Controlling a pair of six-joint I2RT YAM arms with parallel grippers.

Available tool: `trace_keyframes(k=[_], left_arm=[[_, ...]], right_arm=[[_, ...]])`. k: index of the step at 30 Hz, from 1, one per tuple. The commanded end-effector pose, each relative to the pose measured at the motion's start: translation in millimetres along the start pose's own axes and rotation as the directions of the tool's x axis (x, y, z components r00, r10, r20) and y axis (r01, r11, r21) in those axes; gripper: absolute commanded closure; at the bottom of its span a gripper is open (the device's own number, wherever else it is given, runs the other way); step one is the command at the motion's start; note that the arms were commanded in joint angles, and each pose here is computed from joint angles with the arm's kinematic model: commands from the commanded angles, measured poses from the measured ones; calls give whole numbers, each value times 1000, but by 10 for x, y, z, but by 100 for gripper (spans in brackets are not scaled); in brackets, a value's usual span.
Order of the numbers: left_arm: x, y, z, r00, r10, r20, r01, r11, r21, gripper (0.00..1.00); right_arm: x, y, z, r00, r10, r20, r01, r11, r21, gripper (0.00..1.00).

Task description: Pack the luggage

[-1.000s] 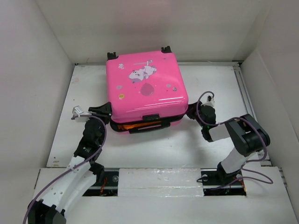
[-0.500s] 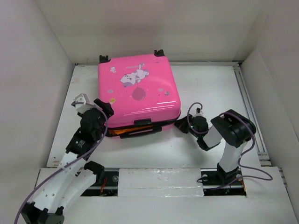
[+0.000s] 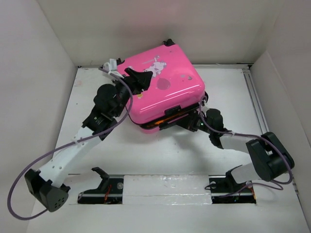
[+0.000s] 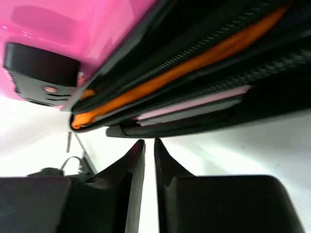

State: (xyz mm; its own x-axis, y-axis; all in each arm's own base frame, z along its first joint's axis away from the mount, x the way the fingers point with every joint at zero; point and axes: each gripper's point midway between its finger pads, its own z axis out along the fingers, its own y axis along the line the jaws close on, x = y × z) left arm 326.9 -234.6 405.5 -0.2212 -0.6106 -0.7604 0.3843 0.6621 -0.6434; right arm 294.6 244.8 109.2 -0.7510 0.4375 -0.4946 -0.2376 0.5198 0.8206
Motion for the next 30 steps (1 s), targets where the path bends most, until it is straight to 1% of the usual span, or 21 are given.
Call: trace_keyframes(k=[1,3,4,6,7,8,9,10,11,12,15,18,19,20,21,22,23,25,27,28,30], left_arm=[[-398,-58,-254,982,-88,166,84,996,32,42],[-479,-208,-363,980,-94,174,76,992,104,42],[-434,-303,-349,989,-56,139,37,991,132,42],[-29,-547,-198,999,27,-23,-22,978,205,43],[-166,-869,-194,998,57,1,-56,966,252,43],[-179,-926,-113,995,96,36,-101,978,185,43],[329,-1224,-52,971,238,-29,-228,952,205,43],[208,-1542,-69,962,274,20,-272,942,198,43],[300,-1678,-52,947,321,25,-320,931,176,43],[710,-1815,-11,925,379,-20,-371,915,159,44],[1089,-1979,-28,921,383,-70,-358,904,236,50],[1755,-1582,-90,931,324,-168,-283,932,227,62],[1841,-1484,-139,937,295,-188,-254,943,216,77],[1932,-1439,-180,944,261,-201,-215,950,226,86],[2205,-1161,-241,933,250,-259,-202,959,197,96],[2273,-1073,-280,933,239,-270,-192,963,189,100],[2368,-981,-309,929,231,-289,-186,967,177,100],[2591,-741,-394,912,231,-338,-192,971,145,100],[2718,-599,-454,903,212,-373,-181,977,115,100],[2805,-450,-497,897,212,-388,-193,977,87,100],[2828,-307,-544,903,183,-389,-182,983,40,100]], right_arm=[[-62,-98,-33,998,-66,1,66,997,50,81],[74,-105,-39,997,-65,-29,66,997,49,80],[130,-161,-61,997,-67,-40,69,996,60,80],[166,-162,-96,996,-77,-48,80,995,53,80],[154,-100,-127,994,-95,-48,97,995,34,80],[178,-82,-161,994,-90,-61,92,995,35,80],[169,-55,-190,993,-104,-60,106,994,32,80],[31,88,-259,991,-130,-19,131,991,8,81],[52,59,-323,989,-142,-37,143,989,42,82],[-69,41,-377,987,-160,7,159,984,87,84],[-411,-5,-644,964,-224,141,191,958,214,99],[-813,-192,-879,940,-223,260,145,947,288,100],[-968,-370,-980,932,-205,299,100,938,332,100],[-1135,-354,-1014,923,-212,320,99,937,335,100],[-1180,-503,-993,933,-186,309,66,931,360,100],[-1295,-531,-990,927,-185,326,61,932,358,100],[-1533,-555,-1052,912,-188,365,48,932,360,100],[-1705,-707,-941,918,-169,360,28,930,366,100],[-2015,-619,-837,904,-192,381,57,940,337,100],[-2023,-807,-693,920,-176,349,46,936,350,100],[-2101,-688,-416,936,-196,293,108,951,290,100]])
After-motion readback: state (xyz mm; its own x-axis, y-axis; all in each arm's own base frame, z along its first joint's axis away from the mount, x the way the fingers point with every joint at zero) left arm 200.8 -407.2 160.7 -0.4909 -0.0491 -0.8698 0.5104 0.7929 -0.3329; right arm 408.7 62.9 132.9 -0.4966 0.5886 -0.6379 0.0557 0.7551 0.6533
